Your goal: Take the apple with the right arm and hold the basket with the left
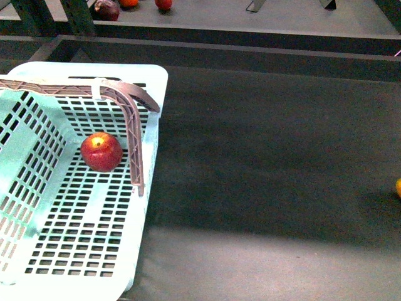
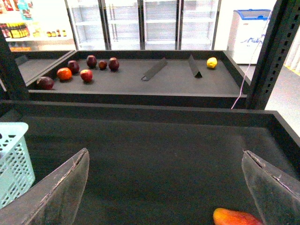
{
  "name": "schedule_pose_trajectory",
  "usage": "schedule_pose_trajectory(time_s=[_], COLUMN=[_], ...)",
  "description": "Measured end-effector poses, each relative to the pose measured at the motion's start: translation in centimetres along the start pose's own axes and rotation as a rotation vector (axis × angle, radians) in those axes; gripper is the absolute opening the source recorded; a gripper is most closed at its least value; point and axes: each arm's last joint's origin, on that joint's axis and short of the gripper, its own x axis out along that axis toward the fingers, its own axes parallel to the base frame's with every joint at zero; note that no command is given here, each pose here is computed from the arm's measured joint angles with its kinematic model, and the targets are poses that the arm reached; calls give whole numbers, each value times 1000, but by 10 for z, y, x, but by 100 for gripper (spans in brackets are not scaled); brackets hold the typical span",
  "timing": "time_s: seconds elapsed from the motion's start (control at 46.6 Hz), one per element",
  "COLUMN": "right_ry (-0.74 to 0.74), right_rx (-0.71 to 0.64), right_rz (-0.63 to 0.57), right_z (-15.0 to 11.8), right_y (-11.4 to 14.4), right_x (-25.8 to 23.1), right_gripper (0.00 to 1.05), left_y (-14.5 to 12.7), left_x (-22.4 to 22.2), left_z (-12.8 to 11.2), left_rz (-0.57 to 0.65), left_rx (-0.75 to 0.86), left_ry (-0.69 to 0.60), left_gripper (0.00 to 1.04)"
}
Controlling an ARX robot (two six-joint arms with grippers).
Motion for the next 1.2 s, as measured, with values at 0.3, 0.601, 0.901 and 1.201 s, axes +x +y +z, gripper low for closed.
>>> schedule_pose_trajectory(time_s=[0.3, 0.601, 0.901, 1.201], right_ry=[0, 0, 0, 0], right_rx=[0, 0, 0, 0], right_rz=[0, 0, 0, 0], right_z=[0, 0, 0, 0], right_y=[0, 0, 0, 0], right_x=[0, 0, 0, 0], right_gripper=[96, 96, 96, 96], left_y=[0, 0, 0, 0], left_x=[-12, -12, -12, -12], left_z=[-3, -3, -3, -3], left_rz=[0, 0, 0, 0], left_rx=[0, 0, 0, 2], left_ry=[6, 6, 6, 6], left_gripper=[3, 3, 51, 98])
